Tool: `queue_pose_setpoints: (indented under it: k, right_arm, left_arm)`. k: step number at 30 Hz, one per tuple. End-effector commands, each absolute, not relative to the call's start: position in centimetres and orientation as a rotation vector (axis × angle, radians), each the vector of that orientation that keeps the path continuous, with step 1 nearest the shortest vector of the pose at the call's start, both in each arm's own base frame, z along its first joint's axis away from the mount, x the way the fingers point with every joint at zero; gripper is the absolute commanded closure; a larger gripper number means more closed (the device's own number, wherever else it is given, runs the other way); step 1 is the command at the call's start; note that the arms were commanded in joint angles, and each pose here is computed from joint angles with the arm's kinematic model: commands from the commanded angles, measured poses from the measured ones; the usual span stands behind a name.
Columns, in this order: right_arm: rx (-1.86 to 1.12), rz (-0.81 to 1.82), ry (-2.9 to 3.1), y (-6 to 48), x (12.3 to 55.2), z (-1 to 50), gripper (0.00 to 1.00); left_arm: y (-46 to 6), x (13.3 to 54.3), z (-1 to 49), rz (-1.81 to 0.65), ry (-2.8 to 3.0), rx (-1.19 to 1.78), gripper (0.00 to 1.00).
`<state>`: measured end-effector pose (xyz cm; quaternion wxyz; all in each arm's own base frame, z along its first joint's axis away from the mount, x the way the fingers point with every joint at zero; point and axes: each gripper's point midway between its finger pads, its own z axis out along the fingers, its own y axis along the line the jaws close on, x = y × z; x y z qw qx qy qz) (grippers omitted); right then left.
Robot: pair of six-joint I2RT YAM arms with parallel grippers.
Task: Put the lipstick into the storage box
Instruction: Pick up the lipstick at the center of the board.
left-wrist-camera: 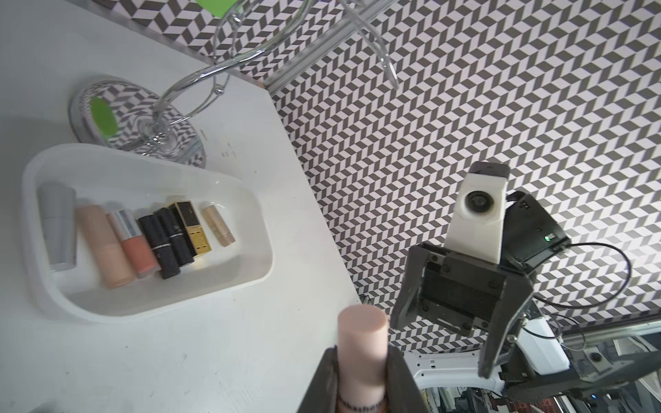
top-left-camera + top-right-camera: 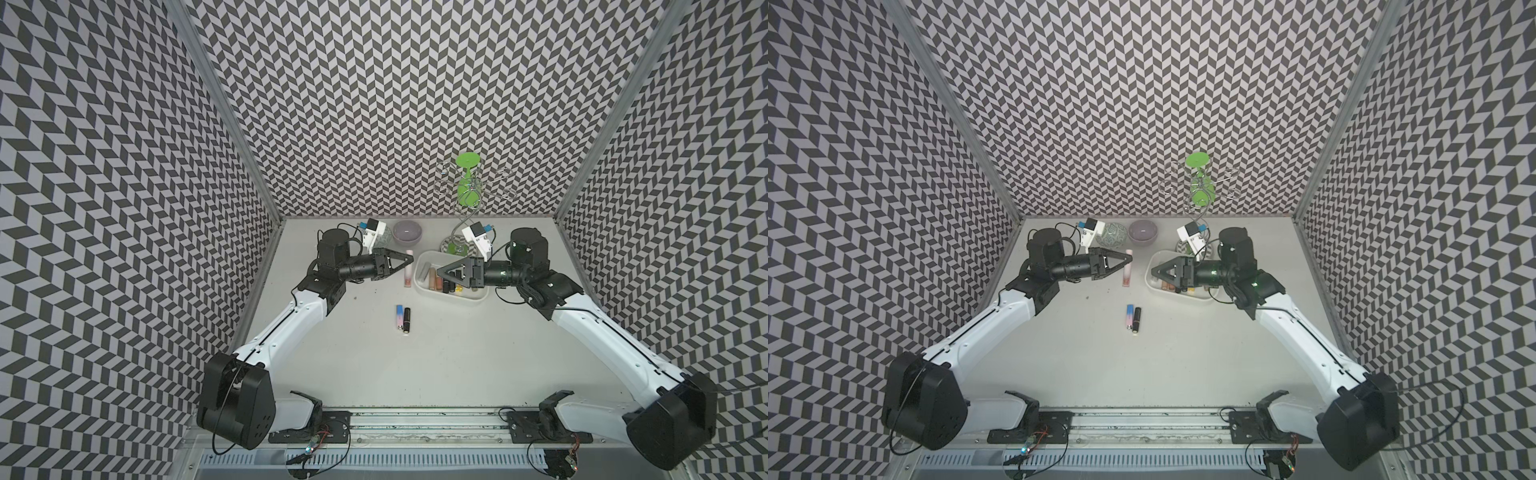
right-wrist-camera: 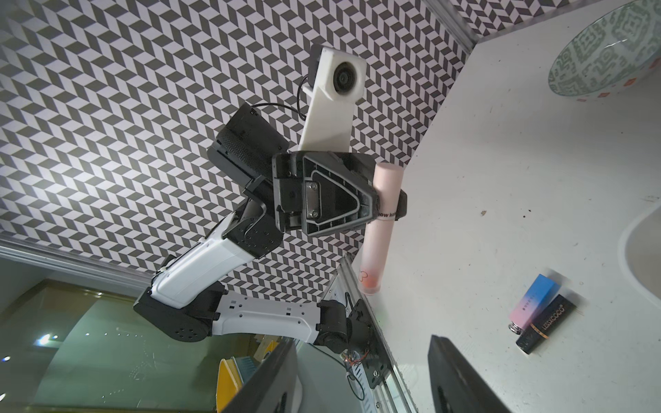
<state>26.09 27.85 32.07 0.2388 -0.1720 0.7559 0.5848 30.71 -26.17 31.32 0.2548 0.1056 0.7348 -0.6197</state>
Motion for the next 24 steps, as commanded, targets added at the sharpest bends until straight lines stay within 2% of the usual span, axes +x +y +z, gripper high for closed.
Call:
queue_pose_setpoints:
  k: [1,14,24]
  right_arm:
    - [-0.522,1.633,2.005,29.2,26.3,33.4,0.37]
    - [-0.608,1.67,1.984,33.5,25.8,34.0,0.38]
    - [-0.583,1.677,1.978,34.5,26.4,33.9,0.43]
  left_arm:
    - [-26.8,28.9,34.0,-1.756,1.903,0.399,0.81]
    - [-27.3,28.1,34.4,-1.779,1.895,0.429,0.82]
    - [-27.9,27.5,34.4,-1.796,1.896,0.45,0.82]
